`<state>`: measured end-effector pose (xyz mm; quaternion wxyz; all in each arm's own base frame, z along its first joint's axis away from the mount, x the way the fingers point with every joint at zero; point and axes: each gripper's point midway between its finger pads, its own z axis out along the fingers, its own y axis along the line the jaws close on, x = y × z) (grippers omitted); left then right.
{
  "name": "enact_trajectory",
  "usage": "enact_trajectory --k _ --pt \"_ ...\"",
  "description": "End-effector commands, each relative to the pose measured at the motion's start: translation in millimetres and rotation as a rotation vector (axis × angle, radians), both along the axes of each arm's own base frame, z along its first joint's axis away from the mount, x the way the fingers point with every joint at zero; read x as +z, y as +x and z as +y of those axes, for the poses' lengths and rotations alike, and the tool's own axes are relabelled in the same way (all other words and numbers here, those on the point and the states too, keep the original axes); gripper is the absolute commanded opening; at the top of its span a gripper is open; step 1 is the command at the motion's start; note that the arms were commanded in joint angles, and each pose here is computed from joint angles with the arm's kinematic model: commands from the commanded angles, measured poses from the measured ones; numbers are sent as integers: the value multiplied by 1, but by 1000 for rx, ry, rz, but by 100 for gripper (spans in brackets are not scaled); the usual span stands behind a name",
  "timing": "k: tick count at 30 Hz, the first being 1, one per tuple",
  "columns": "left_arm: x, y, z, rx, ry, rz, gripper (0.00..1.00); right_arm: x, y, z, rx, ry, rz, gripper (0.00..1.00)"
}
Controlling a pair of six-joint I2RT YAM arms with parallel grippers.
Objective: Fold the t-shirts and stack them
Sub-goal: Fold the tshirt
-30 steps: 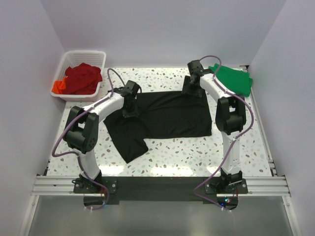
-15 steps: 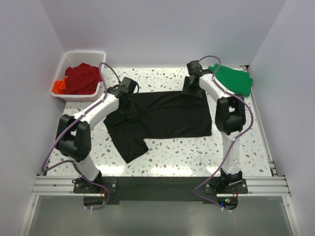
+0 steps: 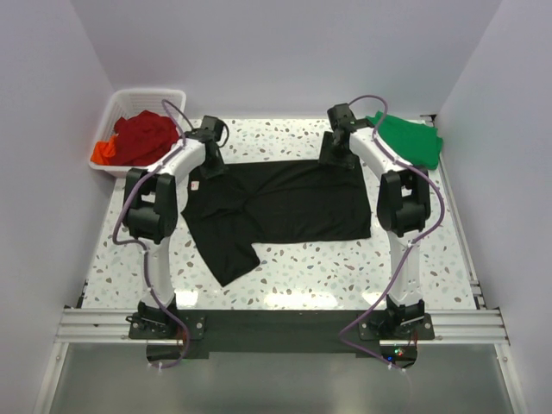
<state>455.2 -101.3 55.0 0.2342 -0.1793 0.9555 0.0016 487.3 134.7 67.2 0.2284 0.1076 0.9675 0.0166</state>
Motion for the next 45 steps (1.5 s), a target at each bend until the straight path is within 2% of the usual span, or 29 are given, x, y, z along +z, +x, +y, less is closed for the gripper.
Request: enact_trajectory --k 1,6,13,21,29,32,33,34,45 --pt "12 33 7 15 -20 -57 20 10 12 -2 -14 -20 -31 63" --pt "6 36 21 33 20 -49 20 1 20 -2 -18 -3 -27 63" --pt "-9 20 45 79 90 12 20 -22 31 5 7 47 -4 65" --pt "-34 4 56 103 106 83 20 -48 34 -10 -21 -24 40 66" --pt "-46 -12 79 167 153 158 17 -65 19 -47 -132 -125 115 66" --pt "-48 -19 90 201 167 182 9 -64 14 -60 -179 -157 126 66" --pt "-48 -21 94 210 174 188 2 -64 13 -62 -188 -162 130 65" --pt "-48 -23 97 218 178 194 0 -63 12 -65 -203 -163 129 65" --pt "-42 -26 100 229 177 186 0 -60 10 -66 -228 -159 134 64"
